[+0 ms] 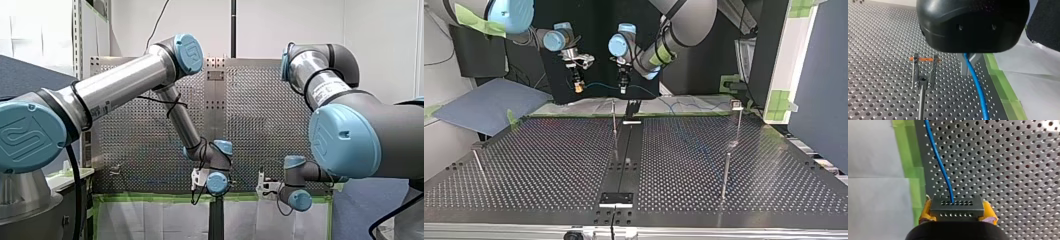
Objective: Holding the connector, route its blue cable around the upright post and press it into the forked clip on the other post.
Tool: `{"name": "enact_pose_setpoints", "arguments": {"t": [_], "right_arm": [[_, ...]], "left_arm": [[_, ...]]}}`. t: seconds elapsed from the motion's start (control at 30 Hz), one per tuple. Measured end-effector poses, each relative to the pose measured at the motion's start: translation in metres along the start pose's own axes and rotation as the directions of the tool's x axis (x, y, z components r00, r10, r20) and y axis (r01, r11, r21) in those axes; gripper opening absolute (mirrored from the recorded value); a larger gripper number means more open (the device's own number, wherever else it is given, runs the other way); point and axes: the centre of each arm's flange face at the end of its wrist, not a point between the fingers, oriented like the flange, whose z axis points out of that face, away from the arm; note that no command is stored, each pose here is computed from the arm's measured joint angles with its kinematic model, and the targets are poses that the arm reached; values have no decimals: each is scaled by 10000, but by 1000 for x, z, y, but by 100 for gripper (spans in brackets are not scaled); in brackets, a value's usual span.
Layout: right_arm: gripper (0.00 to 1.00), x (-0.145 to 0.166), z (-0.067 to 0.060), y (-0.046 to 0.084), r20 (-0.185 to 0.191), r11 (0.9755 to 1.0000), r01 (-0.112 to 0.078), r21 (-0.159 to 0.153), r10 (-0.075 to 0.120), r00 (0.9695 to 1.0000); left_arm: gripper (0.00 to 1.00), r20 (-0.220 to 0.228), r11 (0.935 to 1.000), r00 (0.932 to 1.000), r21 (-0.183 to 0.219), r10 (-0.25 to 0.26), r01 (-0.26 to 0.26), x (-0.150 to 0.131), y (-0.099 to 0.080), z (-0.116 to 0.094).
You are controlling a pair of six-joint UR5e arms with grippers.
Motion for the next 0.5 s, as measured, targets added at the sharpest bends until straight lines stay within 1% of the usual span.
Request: {"name": "enact_pose_setpoints", "arguments": {"t": [0.17, 0.27, 0.5], "right_arm": [[0, 28, 8, -1, -299, 9999, 101, 36, -100, 9995], [0, 40, 12, 0, -430, 9999, 110, 40, -108, 9990], [0, 60, 21, 1, -594, 10000, 84, 43, -82, 9982]], "left_arm": [[3, 53, 10000, 10000, -58, -62, 62, -3, 1, 4], [3, 91, 9999, 9999, -73, -114, 115, -5, 1, 6], [3, 98, 9994, 9995, -170, -297, 299, -11, 0, 12]]}}
